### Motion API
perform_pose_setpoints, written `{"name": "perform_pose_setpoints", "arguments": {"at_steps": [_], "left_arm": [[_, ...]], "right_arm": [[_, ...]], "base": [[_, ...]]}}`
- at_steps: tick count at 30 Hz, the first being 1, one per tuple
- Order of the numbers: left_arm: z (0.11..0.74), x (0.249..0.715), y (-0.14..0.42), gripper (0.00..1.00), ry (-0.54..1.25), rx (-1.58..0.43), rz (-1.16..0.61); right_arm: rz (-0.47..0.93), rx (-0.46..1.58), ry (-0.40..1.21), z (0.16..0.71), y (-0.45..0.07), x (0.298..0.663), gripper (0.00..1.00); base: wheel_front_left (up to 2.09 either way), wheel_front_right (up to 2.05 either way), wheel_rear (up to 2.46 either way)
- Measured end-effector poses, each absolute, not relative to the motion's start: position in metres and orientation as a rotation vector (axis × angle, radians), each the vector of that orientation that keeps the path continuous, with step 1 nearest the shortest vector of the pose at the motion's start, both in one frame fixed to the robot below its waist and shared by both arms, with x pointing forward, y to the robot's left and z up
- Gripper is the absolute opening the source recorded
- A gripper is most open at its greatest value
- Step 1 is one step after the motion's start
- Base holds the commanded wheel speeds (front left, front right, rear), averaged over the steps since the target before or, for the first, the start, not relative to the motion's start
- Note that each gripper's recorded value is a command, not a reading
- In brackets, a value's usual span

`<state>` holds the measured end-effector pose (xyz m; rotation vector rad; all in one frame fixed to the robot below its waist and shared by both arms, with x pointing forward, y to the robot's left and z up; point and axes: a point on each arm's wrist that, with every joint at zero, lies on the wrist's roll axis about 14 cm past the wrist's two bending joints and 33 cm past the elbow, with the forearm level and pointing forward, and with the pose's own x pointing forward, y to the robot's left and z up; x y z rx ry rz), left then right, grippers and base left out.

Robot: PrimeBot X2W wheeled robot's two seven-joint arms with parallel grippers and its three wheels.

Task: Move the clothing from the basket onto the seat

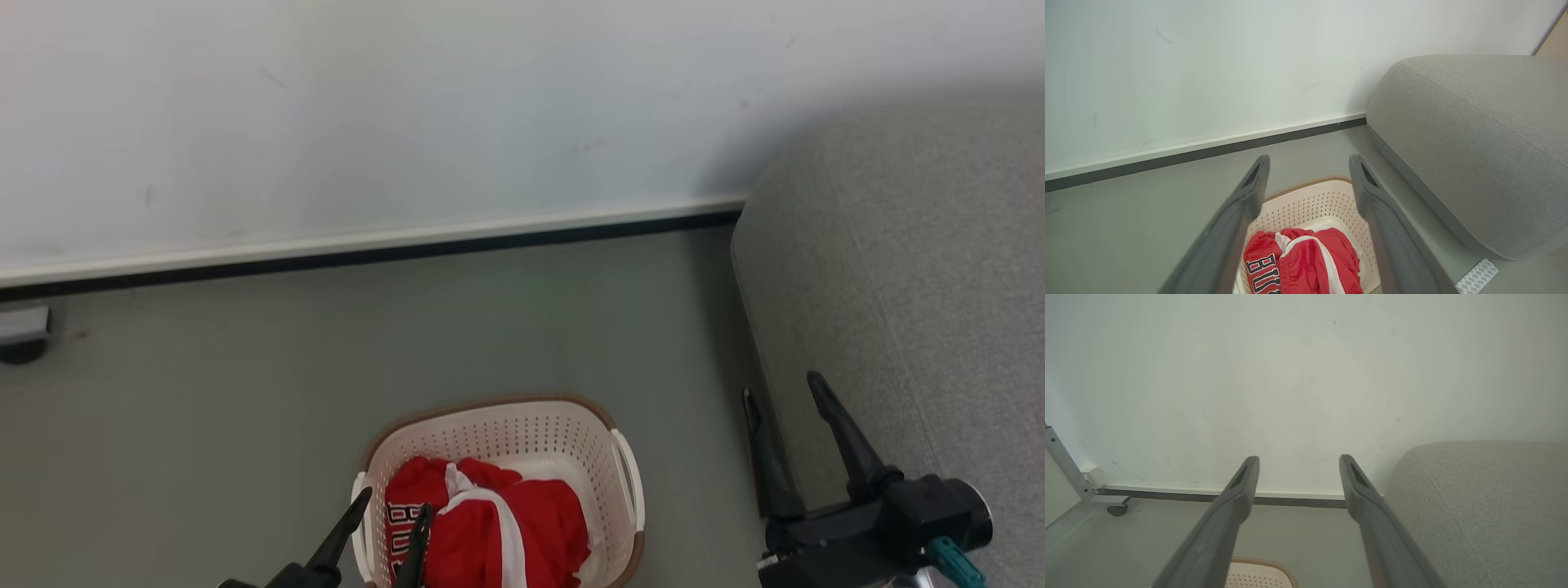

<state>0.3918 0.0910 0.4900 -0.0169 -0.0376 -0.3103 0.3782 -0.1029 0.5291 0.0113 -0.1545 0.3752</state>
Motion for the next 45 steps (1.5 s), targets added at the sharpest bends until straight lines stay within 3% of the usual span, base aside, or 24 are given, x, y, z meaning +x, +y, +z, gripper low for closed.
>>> {"name": "perform_pose_setpoints", "arguments": {"at_steps": [23,33,38,45], "left_arm": [[0.324,0.443,0.030,1.00,0.370,0.165,-0.647],[0.261,0.478,0.009,1.00,0.438,0.314,-0.819],[0.210,0.464,-0.001,1.00,0.504,0.491,-1.007],[0.176,0.463,-0.031,1.00,0.523,0.522,-1.131]], "right_arm": [[0.396,0.015,-0.157,0.509,-0.102,0.457,1.00],[0.351,0.054,-0.105,0.477,-0.107,0.481,1.00],[0.324,0.086,-0.062,0.456,-0.112,0.489,1.00],[0.285,0.084,0.002,0.428,-0.124,0.494,1.00]], "base": [[0.00,0.00,0.00],[0.00,0.00,0.00],[0.00,0.00,0.00],[0.00,0.00,0.00]]}}
